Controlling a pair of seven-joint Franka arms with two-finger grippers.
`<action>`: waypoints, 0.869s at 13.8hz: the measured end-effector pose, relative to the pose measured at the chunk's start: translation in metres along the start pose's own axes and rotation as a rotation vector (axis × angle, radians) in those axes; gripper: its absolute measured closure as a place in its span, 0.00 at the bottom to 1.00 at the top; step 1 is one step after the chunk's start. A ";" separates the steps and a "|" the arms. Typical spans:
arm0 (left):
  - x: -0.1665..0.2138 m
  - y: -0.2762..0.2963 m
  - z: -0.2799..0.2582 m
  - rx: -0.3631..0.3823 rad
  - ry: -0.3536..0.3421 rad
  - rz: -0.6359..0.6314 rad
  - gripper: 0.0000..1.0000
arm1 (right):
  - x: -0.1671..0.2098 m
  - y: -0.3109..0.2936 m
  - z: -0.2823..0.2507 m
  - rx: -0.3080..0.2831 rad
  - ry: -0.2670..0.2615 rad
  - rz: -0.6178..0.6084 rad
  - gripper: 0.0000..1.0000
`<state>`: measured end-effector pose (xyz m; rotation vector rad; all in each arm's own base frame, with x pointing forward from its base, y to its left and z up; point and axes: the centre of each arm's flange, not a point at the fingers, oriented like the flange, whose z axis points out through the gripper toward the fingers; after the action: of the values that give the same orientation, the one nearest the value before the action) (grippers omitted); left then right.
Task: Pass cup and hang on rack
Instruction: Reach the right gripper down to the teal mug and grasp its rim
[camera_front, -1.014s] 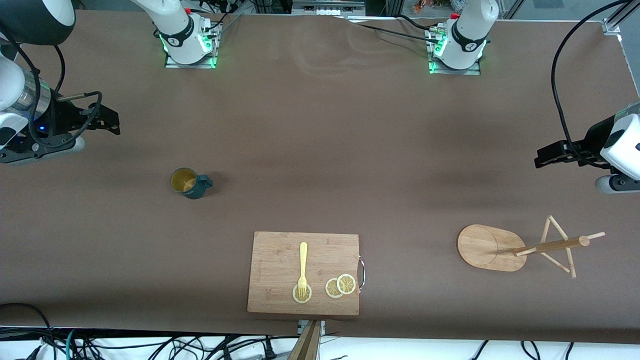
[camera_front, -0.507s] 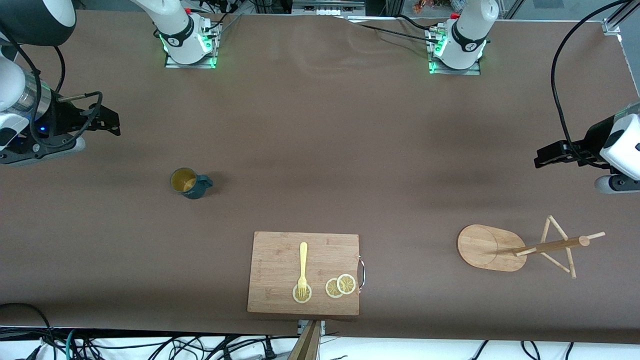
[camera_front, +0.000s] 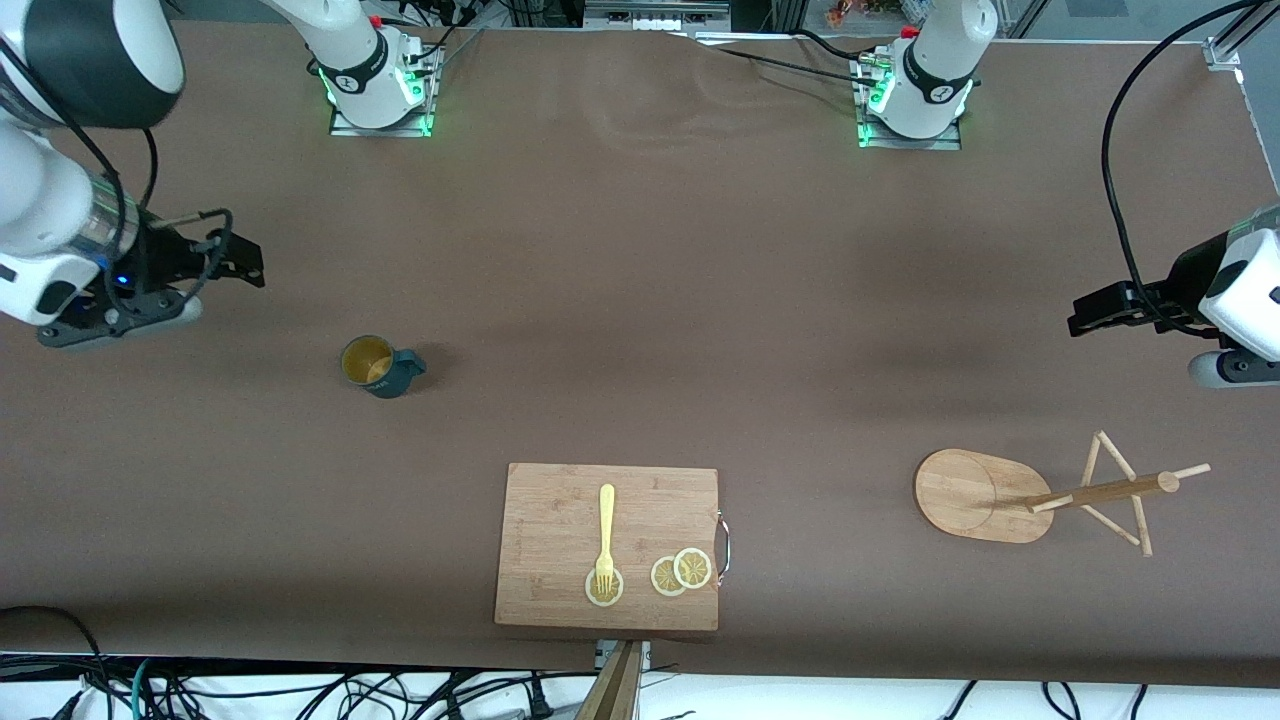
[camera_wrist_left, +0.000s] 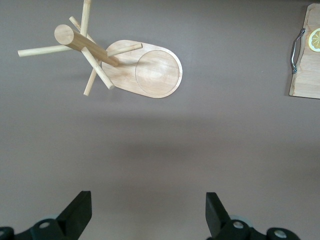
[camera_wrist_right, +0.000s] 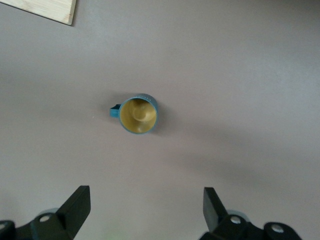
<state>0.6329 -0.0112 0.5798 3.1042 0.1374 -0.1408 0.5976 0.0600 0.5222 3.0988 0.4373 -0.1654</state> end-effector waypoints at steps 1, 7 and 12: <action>0.000 -0.001 0.000 0.000 0.000 -0.001 0.00 | 0.003 0.000 0.016 -0.001 0.001 0.000 0.00; 0.006 -0.006 0.011 0.003 -0.018 -0.011 0.00 | 0.041 -0.002 0.149 -0.014 -0.034 -0.012 0.01; 0.006 -0.012 0.010 0.003 -0.017 -0.021 0.00 | 0.059 0.000 0.235 -0.026 -0.055 -0.015 0.04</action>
<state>0.6371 0.0008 0.5687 3.1042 0.1694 -0.1687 0.6293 0.0707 0.2822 3.0578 0.4577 -0.2428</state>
